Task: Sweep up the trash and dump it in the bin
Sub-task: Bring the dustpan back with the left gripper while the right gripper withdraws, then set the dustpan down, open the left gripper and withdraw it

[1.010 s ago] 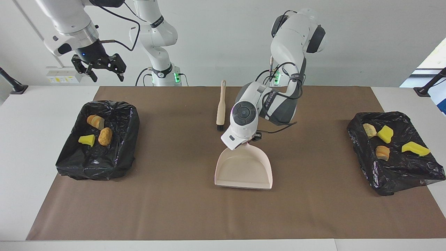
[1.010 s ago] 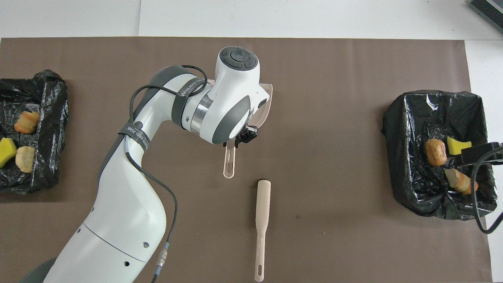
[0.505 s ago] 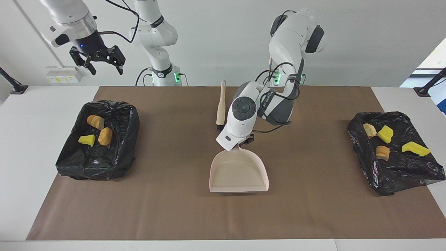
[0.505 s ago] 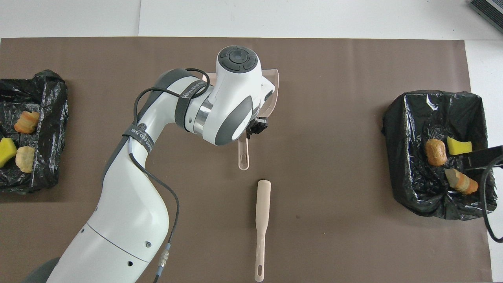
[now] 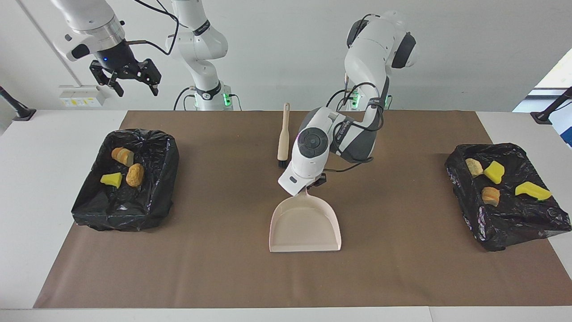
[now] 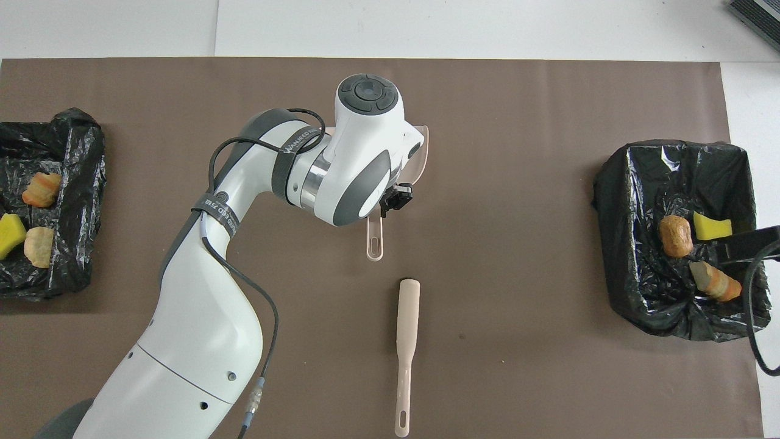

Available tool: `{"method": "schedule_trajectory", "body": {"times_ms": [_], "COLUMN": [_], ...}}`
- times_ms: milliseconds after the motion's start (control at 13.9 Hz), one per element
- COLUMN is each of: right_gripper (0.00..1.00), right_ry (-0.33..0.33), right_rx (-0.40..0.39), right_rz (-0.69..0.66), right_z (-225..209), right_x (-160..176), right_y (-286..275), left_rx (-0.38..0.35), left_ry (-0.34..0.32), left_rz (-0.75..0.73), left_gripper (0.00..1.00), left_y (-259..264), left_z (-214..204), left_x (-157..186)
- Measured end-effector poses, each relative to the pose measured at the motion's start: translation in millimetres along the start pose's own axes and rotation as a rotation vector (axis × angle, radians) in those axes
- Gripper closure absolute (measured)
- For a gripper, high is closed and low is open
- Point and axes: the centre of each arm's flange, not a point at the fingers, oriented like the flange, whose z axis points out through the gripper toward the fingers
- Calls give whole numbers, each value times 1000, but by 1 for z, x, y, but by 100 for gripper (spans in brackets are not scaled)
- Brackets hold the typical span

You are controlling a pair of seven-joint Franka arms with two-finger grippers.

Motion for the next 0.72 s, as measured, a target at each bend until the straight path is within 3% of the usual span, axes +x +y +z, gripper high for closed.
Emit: {"method": "schedule_trajectory", "body": {"times_ms": [72,289,433,505,722], "right_gripper": [0,0,0,0,0], "right_ry": [0,0,0,0,0], "right_rx": [0,0,0,0,0], "right_rz": [0,0,0,0,0], "right_z": [0,0,0,0,0], "right_x": [0,0,0,0,0], "right_y": [0,0,0,0,0], "left_rx": [-1,-8,-2,7,10], "left_ry": [2,42,84,102,126], "left_rz": [-1,-22,-69,-94,-42], "left_gripper": [62,32,6,0,0], "left_y": [0,-14,-50,-73,-151], "left_z": [-1,-29,-68,-86,-127], "left_x": [0,0,-6,-11,-23]}}
